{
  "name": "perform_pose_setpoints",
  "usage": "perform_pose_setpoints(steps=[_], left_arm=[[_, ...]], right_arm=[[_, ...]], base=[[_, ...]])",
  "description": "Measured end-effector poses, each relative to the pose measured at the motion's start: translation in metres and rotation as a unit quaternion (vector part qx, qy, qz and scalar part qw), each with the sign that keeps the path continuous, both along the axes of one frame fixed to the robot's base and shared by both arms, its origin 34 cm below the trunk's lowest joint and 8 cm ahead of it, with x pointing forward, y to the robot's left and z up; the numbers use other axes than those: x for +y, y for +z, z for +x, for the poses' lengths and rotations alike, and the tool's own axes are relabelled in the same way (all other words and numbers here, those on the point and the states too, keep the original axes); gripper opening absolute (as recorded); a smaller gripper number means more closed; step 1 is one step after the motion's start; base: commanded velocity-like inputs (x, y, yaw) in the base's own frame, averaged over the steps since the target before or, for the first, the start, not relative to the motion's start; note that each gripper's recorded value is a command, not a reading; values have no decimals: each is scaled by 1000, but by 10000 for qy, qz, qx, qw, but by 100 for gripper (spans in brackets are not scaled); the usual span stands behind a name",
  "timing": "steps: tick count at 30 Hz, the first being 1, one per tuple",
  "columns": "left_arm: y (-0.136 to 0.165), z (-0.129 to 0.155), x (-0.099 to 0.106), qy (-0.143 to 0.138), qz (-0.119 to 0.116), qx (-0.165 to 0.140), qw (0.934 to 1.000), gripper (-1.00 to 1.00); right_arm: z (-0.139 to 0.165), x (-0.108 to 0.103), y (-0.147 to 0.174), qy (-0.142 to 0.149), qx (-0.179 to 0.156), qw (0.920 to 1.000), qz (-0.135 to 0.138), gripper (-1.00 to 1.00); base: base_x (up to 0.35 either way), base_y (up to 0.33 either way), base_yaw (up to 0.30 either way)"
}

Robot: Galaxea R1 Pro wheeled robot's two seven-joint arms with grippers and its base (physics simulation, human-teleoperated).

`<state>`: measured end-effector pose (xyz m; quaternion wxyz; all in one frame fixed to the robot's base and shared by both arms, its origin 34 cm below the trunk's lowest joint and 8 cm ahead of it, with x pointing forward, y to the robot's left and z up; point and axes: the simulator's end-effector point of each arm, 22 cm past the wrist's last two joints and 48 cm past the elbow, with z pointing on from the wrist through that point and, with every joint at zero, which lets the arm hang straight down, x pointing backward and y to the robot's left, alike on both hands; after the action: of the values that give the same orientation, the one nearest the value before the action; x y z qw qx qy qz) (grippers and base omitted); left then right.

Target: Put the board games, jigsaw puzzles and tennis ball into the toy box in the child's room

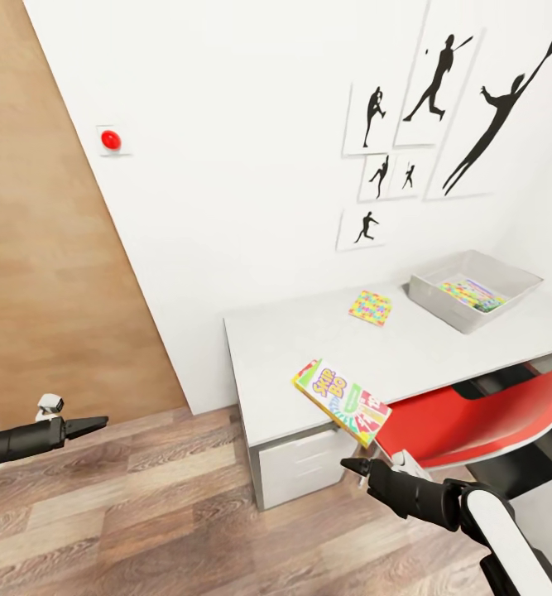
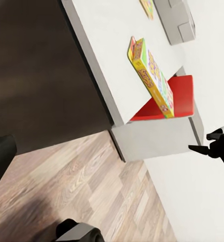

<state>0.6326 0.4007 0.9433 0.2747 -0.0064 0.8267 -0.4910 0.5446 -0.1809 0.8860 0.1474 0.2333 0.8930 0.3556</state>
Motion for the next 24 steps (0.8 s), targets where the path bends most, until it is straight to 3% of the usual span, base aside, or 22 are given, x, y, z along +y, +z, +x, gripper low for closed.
perform_pose_setpoints(steps=[8, 24], left_arm=[[7, 1, 0, -3, -3, -62, 10000, 100], [20, 2, -2, -16, -10, -198, 9998, 100]], right_arm=[[2, 2, 6, -3, -66, 10000, 21, 100], [4, 2, 18, -2, -199, 9998, 17, 100]], base=[[-101, 0, 0], [-5, 0, 0]])
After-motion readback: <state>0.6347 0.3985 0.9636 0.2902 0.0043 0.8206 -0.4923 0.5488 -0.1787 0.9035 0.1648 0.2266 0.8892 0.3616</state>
